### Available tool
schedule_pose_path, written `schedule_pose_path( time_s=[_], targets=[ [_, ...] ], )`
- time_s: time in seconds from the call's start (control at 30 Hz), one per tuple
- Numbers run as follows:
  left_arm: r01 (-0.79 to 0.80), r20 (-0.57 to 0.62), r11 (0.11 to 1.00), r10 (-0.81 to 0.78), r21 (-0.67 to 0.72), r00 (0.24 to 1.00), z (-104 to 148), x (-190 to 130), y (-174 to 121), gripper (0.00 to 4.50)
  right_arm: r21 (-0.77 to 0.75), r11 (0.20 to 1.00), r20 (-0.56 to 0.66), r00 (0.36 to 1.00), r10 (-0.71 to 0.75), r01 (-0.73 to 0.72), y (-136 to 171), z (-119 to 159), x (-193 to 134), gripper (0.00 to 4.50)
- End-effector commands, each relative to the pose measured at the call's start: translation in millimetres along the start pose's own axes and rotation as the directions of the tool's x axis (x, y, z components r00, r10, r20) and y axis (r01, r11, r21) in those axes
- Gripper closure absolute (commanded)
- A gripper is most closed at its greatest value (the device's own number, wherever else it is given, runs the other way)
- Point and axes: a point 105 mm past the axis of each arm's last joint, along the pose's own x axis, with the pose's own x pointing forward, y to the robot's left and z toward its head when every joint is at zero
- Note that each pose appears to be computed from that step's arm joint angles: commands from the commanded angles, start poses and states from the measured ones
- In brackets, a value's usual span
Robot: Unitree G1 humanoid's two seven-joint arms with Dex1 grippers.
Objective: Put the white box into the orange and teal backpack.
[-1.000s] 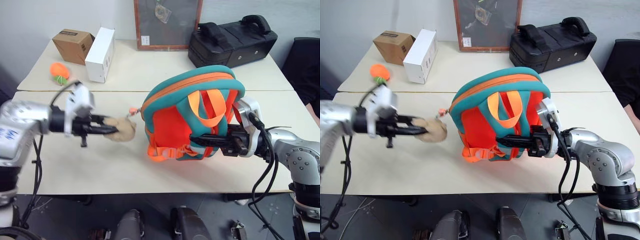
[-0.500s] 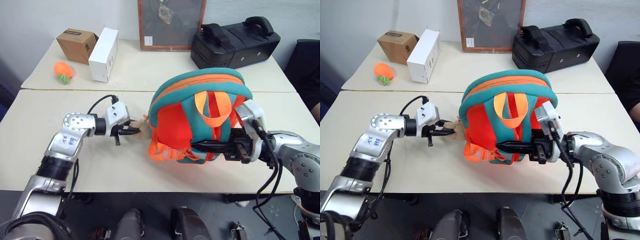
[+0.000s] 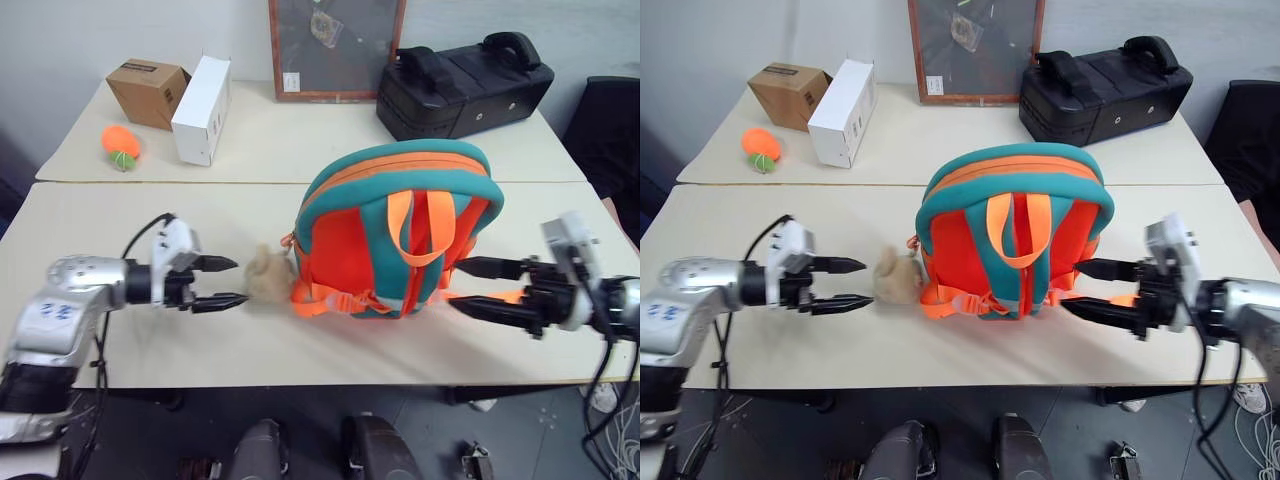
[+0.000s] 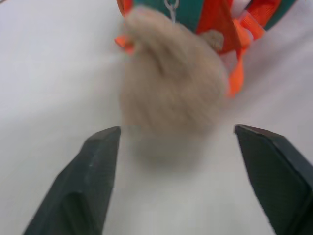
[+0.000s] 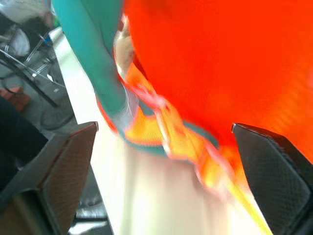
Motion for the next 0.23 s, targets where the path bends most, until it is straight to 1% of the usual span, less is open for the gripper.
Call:
schedule_pose_path(
  time_s=[0.03,0.13,0.2,0.23],
  targets=[
    [-0.033,0.068,0.999,0.031,0.018,0.997,32.8,-33.1,-9.3,0.03,-0.070,0.996,0.032,0.998,-0.044,0.047,-8.0,21.7,-34.5,0.00],
    [-0.044,0.141,0.999,0.042,0.010,0.989,59.2,-57.1,-18.6,0.03,-0.115,0.985,0.056,0.991,-0.124,0.130,-25.4,34.6,-52.6,0.00],
    [-0.058,0.193,0.998,0.054,0.015,0.980,74.1,-64.1,-21.9,0.03,-0.118,0.984,0.064,0.990,-0.127,0.134,-30.0,38.9,-54.6,0.00],
    [-0.068,0.204,0.997,0.062,0.020,0.977,77.6,-64.9,-22.5,0.03,-0.116,0.985,0.070,0.990,-0.120,0.127,-31.1,40.1,-53.5,0.00]
  ],
)
